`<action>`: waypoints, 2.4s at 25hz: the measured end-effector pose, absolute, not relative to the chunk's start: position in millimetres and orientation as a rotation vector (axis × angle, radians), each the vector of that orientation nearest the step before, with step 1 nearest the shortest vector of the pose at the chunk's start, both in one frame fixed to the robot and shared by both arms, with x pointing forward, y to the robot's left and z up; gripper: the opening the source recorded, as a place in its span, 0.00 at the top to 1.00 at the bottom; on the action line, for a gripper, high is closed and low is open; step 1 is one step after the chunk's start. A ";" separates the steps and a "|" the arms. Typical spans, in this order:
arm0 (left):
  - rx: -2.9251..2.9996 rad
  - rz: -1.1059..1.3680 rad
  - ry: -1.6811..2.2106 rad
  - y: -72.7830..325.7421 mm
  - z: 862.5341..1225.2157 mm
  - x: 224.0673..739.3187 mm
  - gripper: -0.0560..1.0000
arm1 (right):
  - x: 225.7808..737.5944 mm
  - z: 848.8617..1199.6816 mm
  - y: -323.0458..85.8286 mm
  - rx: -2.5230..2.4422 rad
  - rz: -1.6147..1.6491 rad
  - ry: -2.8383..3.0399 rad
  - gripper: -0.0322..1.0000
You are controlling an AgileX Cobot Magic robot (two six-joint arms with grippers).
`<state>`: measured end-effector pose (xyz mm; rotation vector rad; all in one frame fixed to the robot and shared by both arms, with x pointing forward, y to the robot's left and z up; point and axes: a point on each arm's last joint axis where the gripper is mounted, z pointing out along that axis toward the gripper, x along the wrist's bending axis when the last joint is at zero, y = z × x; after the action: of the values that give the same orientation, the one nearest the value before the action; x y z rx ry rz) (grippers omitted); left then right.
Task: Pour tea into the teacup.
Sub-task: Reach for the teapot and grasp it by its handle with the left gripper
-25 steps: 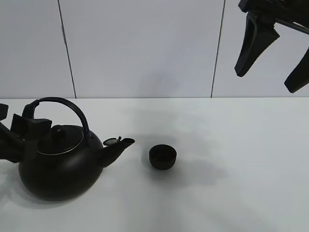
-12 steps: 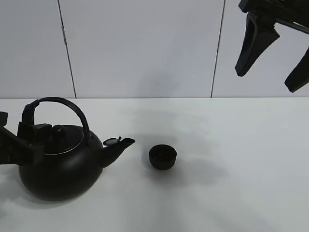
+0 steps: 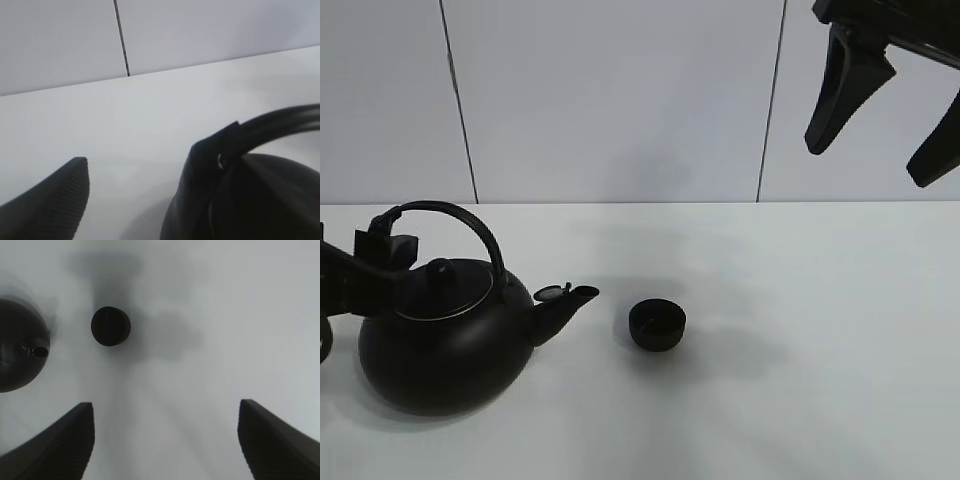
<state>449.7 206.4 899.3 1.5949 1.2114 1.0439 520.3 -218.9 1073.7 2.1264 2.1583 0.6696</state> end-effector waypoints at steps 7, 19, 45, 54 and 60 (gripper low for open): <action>1.597 1.023 1.188 199.4 901.3 456.1 0.41 | 520.4 1073.8 -218.9 2.126 0.670 2.158 0.44; 1.670 1.050 1.125 197.8 900.2 455.5 0.52 | 520.5 1073.8 -218.9 2.125 0.672 2.156 0.44; 1.705 1.060 1.082 196.3 899.3 455.4 0.84 | 520.6 1073.8 -218.9 2.125 0.673 2.156 0.44; 1.679 1.030 1.104 195.7 899.3 455.3 0.84 | 520.6 1073.8 -218.9 2.125 0.673 2.156 0.44; 1.666 1.017 1.114 194.2 900.5 457.0 0.84 | 520.6 1073.8 -218.9 2.125 0.673 2.156 0.44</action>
<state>457.0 194.2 900.5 1.6663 1.1136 1.0174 520.6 -218.9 1073.8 2.1251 2.1561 0.6727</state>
